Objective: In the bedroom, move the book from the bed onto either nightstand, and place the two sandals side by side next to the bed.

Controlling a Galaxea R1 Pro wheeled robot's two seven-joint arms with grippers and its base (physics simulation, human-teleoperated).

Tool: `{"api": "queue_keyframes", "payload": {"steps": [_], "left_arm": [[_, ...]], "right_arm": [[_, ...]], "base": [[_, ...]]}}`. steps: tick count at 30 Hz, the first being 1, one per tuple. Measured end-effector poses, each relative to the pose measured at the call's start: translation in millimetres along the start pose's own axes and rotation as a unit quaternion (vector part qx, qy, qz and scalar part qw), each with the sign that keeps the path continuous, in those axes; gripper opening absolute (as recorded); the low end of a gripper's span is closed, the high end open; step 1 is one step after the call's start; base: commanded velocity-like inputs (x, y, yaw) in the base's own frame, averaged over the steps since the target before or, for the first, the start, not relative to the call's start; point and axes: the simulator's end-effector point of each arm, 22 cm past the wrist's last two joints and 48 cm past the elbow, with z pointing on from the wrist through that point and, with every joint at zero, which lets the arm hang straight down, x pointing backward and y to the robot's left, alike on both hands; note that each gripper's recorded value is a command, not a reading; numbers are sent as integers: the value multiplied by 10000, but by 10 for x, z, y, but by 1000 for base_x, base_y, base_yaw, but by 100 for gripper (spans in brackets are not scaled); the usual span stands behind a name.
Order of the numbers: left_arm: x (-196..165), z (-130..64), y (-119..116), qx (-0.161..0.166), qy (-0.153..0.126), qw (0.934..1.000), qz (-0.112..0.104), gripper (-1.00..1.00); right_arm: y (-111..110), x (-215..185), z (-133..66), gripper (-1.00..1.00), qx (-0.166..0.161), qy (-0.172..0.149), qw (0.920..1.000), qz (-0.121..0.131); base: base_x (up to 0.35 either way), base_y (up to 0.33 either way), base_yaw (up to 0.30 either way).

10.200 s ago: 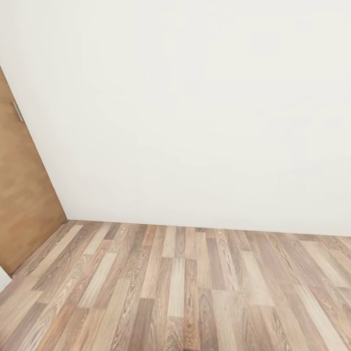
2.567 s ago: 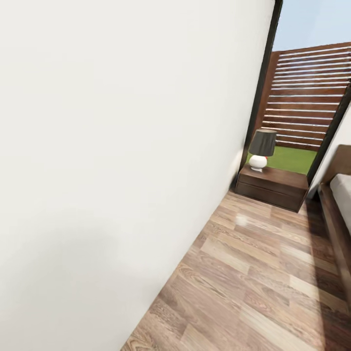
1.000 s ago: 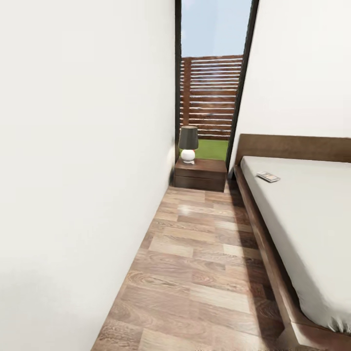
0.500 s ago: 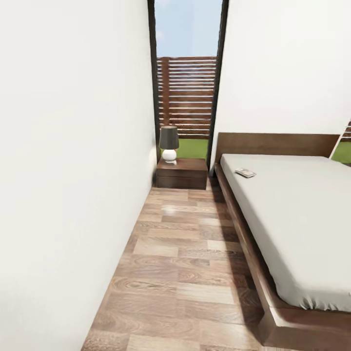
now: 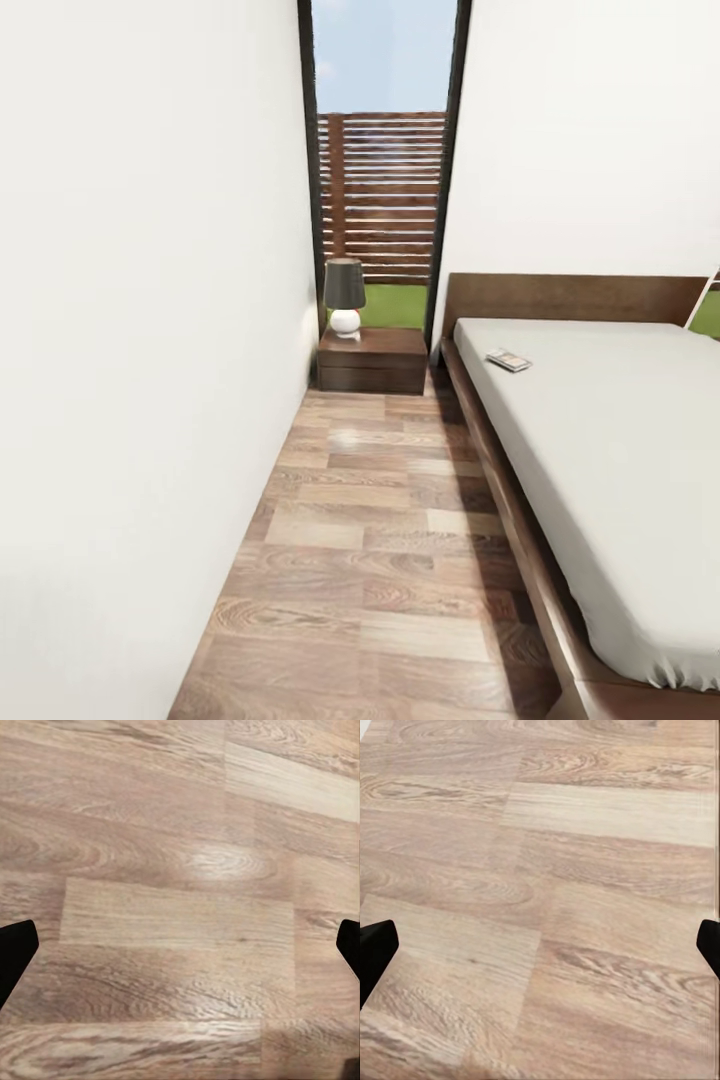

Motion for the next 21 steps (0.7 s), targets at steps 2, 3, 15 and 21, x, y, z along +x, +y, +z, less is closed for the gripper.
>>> {"api": "queue_keyframes", "payload": {"steps": [2,3,15,21], "left_arm": [[0,0,-2,2,-2,10000,3,100],[0,0,-3,3,-2,10000,3,100],[-2,1,-8,7,-5,10000,4,100],[-5,1,-10,7,-10,10000,5,100]], "right_arm": [[-4,1,-3,100,0,2,10000,-9],[-4,1,-3,100,0,2,10000,-9],[-3,1,-4,100,-8,3,10000,-11],[0,0,-6,100,-13,1,10000,-12]], "base": [[0,0,0],[0,0,0],[0,0,0],[191,0,0]]}}
